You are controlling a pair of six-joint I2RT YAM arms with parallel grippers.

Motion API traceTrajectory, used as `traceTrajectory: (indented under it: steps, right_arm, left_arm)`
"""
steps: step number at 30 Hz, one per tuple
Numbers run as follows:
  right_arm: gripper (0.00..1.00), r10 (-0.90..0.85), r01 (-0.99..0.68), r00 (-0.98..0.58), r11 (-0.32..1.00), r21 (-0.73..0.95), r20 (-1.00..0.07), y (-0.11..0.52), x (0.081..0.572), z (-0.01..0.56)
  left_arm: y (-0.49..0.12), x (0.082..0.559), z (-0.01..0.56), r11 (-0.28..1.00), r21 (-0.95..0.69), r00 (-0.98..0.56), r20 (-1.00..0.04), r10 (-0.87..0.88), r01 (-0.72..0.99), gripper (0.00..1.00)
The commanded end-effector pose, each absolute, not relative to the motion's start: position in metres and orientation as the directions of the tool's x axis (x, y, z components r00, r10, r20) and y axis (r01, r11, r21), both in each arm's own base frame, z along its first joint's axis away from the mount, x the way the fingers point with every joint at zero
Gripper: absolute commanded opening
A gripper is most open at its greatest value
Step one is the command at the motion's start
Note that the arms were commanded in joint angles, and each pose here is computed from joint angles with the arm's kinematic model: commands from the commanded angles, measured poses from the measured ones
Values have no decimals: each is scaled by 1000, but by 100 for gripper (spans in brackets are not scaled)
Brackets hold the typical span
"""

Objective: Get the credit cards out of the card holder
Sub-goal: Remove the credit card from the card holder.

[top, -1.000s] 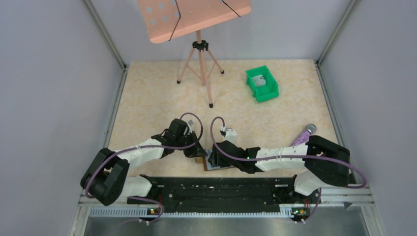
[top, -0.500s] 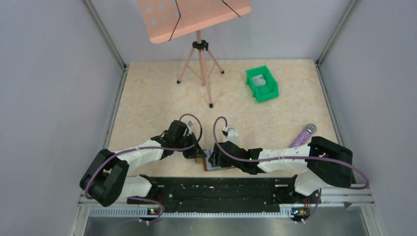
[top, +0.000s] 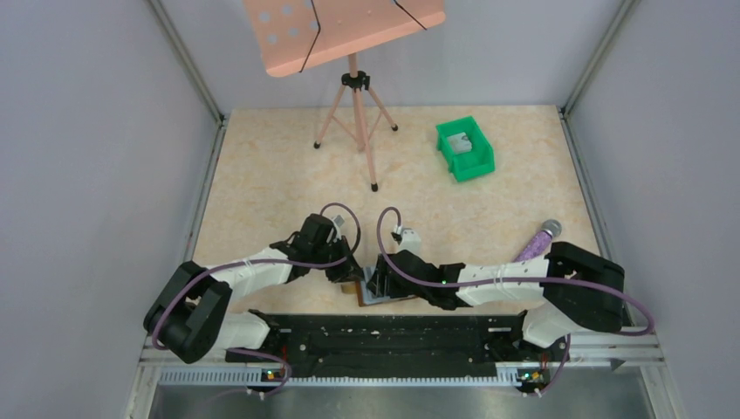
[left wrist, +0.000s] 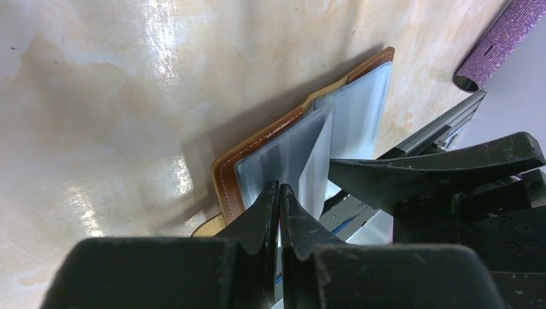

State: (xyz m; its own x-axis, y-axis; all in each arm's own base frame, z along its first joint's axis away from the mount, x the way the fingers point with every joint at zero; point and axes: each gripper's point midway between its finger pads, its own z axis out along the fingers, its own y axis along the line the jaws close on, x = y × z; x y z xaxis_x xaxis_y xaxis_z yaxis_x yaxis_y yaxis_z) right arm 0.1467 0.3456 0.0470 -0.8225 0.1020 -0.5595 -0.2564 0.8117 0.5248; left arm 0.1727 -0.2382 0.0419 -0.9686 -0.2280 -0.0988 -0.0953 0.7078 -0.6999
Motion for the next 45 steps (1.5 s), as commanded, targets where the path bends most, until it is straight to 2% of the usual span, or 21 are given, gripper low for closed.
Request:
traceTrajectory:
  steps: [1, 9, 21, 26, 33, 40, 45]
  right_arm:
    - [56, 123, -264, -814, 791, 552, -567, 358, 154, 60]
    - [68, 127, -256, -804, 807, 531, -581, 351, 157, 66]
    - [67, 143, -264, -755, 826, 497, -639, 328, 163, 95]
    - [63, 161, -258, -728, 836, 484, -667, 305, 162, 111]
    - [49, 221, -275, -694, 798, 536, -685, 282, 157, 134]
    - [43, 203, -322, -683, 779, 538, -702, 280, 153, 135]
    - [38, 191, -312, -708, 778, 544, -680, 281, 158, 122]
  left_arm:
    - [-246, 178, 54, 683, -728, -968, -128, -217, -57, 6]
    - [-253, 177, 65, 654, -756, -968, -132, -213, -41, 6]
    - [-274, 180, 75, 599, -801, -974, -134, -181, -1, 7]
    - [-291, 182, 75, 592, -805, -980, -134, -149, 20, 7]
    - [-316, 185, 78, 581, -814, -984, -125, -126, 29, 7]
    - [-305, 189, 67, 643, -765, -975, -123, -187, -26, 6]
    - [-295, 190, 64, 673, -738, -966, -138, -220, -48, 10]
